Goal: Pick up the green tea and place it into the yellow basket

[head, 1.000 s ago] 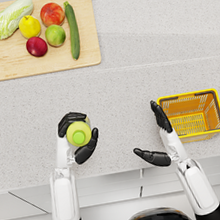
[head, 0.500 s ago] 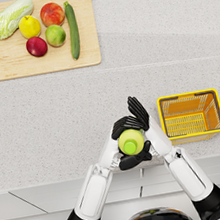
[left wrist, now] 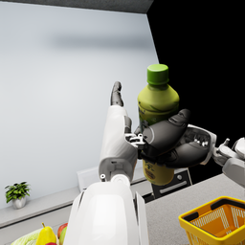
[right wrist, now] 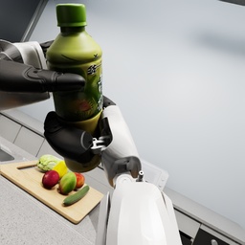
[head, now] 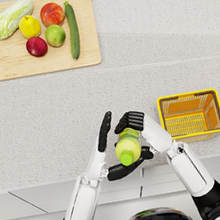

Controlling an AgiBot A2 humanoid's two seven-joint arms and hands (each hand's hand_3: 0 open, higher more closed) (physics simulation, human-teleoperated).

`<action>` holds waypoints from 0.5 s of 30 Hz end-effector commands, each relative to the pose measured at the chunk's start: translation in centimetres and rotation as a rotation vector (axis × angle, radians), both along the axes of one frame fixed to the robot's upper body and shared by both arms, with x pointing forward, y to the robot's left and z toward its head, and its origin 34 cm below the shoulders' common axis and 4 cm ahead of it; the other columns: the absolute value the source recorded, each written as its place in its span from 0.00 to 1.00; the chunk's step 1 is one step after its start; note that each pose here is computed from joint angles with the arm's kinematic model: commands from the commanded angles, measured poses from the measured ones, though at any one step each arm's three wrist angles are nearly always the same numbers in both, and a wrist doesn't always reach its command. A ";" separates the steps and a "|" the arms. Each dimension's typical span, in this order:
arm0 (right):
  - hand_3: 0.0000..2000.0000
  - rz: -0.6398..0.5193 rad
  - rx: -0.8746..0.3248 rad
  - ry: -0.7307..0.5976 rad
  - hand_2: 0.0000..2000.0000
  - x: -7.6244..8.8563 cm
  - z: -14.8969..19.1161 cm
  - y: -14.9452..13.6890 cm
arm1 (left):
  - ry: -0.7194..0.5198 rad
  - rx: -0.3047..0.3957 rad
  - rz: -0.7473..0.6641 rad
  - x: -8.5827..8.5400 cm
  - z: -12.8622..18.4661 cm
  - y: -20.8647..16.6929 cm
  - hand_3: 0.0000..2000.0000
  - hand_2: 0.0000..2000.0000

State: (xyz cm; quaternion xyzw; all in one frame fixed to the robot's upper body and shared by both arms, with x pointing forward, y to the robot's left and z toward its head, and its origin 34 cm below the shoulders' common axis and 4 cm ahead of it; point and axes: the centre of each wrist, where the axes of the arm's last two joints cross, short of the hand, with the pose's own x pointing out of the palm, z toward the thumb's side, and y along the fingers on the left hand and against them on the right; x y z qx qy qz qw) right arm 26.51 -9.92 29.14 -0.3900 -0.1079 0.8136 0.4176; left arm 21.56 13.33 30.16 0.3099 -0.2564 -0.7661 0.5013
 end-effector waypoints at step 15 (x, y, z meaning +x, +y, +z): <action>1.00 -0.562 0.310 0.201 1.00 2.2 -1.4 -16.3 | 0.079 -0.144 0.453 2.8 -0.9 11.1 0.00 0.00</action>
